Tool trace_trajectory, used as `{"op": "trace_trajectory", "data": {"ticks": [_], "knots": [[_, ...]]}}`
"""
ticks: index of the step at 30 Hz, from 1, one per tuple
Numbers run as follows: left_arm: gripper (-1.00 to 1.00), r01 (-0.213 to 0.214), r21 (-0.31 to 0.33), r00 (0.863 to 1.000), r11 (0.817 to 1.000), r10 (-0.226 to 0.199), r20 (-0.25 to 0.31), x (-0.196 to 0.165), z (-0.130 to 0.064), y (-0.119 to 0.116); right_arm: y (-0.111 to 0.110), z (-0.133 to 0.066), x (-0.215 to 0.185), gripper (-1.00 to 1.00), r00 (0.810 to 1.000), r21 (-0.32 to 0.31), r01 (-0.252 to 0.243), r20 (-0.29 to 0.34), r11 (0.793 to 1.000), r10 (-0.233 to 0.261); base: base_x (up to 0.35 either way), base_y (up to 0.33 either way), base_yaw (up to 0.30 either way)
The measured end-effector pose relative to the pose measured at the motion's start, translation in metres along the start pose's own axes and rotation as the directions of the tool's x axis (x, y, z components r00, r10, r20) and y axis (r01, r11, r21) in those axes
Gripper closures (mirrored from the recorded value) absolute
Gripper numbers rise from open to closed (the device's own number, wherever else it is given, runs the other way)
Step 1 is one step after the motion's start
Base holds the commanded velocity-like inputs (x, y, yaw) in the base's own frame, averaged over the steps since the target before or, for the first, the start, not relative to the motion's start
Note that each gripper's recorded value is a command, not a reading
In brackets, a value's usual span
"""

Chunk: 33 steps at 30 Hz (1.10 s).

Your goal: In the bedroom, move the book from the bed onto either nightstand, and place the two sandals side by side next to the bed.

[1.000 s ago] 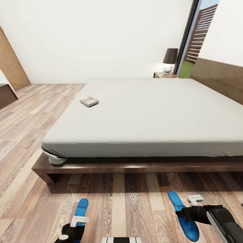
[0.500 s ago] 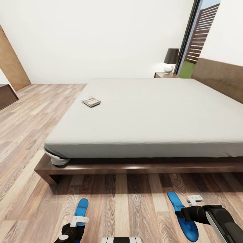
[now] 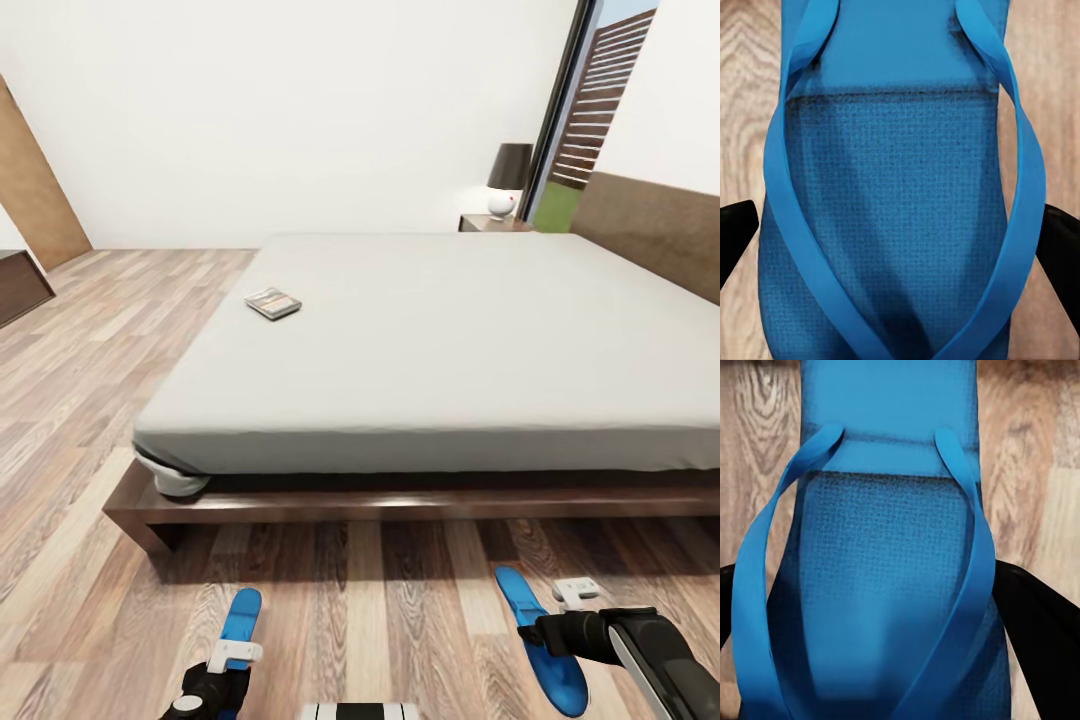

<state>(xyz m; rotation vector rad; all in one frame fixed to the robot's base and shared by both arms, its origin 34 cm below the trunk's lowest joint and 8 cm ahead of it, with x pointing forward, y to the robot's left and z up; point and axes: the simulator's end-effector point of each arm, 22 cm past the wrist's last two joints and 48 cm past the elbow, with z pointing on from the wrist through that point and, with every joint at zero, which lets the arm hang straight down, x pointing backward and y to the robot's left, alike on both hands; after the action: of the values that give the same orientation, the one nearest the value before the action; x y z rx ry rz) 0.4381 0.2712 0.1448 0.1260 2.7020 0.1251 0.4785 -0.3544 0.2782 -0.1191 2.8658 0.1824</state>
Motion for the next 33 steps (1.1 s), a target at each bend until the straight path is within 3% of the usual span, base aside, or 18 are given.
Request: {"op": "trace_trajectory", "data": {"ticks": [33], "knots": [[1.00, -0.001, -0.004, 1.000, 1.000, 0.001, 0.007, -0.0040, 0.0007, 0.0024, 0.0086, 0.0038, 0.0030, 1.00, 1.000, -0.010, 0.004, -0.008, 1.000, -0.004, 0.026, 0.105, 0.000]]}}
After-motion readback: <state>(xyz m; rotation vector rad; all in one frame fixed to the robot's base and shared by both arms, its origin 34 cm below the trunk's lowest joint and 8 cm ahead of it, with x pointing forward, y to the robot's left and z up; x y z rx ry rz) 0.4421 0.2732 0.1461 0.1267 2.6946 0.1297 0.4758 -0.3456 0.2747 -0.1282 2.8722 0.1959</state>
